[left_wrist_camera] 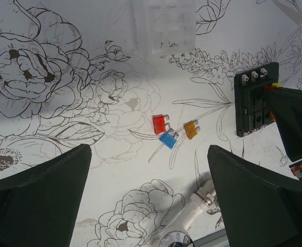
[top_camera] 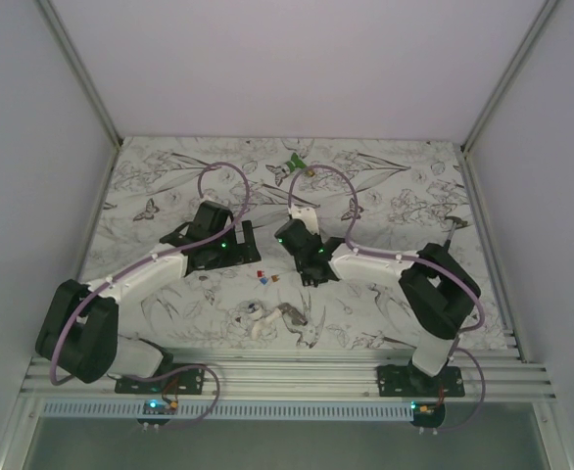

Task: Snap on the fuse box
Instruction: Install the fuse at the fuse box base.

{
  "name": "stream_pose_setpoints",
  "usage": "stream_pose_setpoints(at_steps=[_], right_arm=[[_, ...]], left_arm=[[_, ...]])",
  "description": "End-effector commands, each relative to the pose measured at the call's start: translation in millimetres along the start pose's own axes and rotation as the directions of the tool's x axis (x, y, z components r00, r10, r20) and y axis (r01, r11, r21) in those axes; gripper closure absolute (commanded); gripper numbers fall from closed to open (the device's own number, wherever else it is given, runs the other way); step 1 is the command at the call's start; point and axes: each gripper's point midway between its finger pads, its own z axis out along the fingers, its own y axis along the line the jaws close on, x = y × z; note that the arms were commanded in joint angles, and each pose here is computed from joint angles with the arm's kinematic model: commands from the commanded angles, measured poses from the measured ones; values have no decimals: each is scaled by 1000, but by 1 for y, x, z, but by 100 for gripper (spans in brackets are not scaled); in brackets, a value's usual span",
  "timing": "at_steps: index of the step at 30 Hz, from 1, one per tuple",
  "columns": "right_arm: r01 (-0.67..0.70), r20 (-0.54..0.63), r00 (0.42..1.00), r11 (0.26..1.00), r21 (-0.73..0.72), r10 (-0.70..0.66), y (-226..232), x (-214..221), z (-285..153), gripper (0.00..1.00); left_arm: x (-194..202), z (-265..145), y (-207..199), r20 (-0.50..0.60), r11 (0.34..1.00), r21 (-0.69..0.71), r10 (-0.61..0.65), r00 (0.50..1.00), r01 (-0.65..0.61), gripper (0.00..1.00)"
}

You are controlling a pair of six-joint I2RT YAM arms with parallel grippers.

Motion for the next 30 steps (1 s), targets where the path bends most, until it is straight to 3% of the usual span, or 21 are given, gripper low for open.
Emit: stream_pose_setpoints(at_steps=[1, 8, 17, 22, 30], right_arm=[[69, -215, 975, 997, 43, -58, -16, 53, 13, 100], [75, -318, 946, 997, 33, -61, -22, 83, 3, 100], [109, -295, 951, 994, 23, -97, -29, 71, -11, 100], [139, -289, 949, 990, 31, -125, -24, 66, 1, 100], [167, -374, 916, 986, 28, -144, -23, 100, 17, 100]], left_arm=[[0, -6, 4, 2, 1000, -17, -20, 1000, 20, 0], [-1, -7, 4, 6, 1000, -16, -27, 1000, 27, 0], [-1, -8, 5, 9, 999, -24, -36, 999, 36, 0], [-1, -9, 6, 13, 999, -27, -40, 999, 40, 1], [-1, -9, 7, 12, 998, -30, -46, 999, 46, 0]])
